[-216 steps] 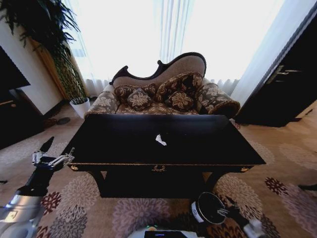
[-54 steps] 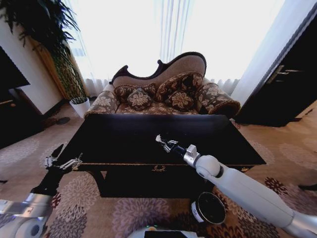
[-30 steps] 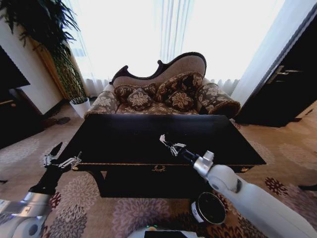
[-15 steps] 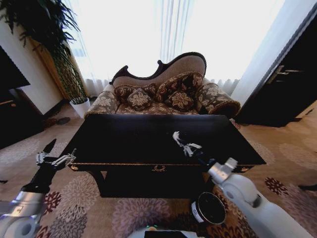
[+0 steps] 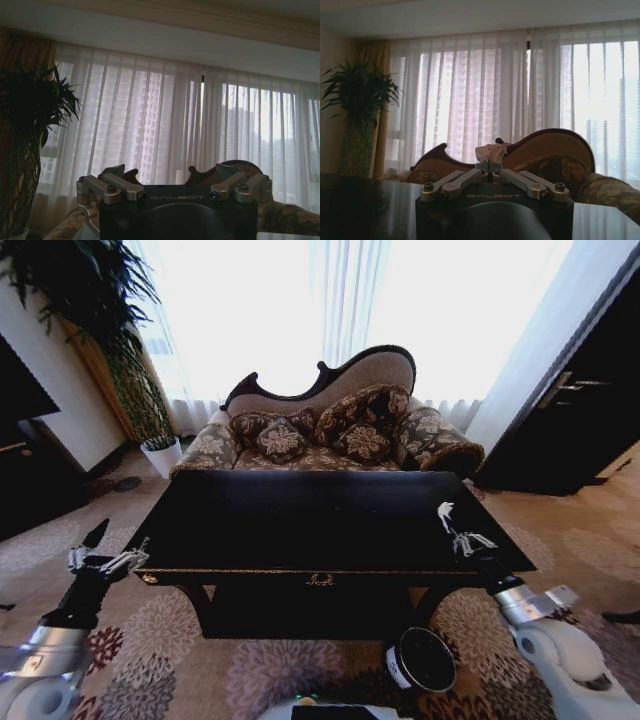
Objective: Move to the front of the table and place the trash on the table into the trash bin.
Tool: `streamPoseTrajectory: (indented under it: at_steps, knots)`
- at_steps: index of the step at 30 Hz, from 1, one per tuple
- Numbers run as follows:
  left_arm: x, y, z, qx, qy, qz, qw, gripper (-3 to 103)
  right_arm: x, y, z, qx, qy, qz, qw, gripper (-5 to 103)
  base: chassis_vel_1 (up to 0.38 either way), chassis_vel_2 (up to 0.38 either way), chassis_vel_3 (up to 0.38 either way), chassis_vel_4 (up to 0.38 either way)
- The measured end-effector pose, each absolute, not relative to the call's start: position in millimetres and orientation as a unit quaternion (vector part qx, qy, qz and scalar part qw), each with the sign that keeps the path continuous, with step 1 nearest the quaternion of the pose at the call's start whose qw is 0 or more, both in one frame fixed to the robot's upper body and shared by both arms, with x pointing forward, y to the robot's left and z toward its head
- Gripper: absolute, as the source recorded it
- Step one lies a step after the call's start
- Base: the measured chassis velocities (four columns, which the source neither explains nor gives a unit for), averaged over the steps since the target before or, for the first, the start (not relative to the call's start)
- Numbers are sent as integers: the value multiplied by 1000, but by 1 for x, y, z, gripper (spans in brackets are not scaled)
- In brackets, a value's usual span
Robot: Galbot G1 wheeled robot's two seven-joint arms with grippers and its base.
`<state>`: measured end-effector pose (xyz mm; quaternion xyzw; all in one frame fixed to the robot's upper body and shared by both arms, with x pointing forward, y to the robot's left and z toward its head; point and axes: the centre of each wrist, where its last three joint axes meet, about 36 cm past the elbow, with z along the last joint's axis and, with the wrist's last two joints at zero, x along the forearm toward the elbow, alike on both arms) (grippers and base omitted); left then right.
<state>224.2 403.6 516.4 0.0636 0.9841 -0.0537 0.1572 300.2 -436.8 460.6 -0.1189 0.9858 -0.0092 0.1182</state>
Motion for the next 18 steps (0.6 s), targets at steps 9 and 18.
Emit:
streamPoseTrajectory:
  at_steps: [9,18]
  knots:
    - [225,403,520,66,982,-60,167,100,276,-492,416,-43,991,15,127,0,0,0,0,0]
    - [226,406,523,68,982,-57,165,100,242,-575,384,-29,991,3,129,0,0,0,0,0]
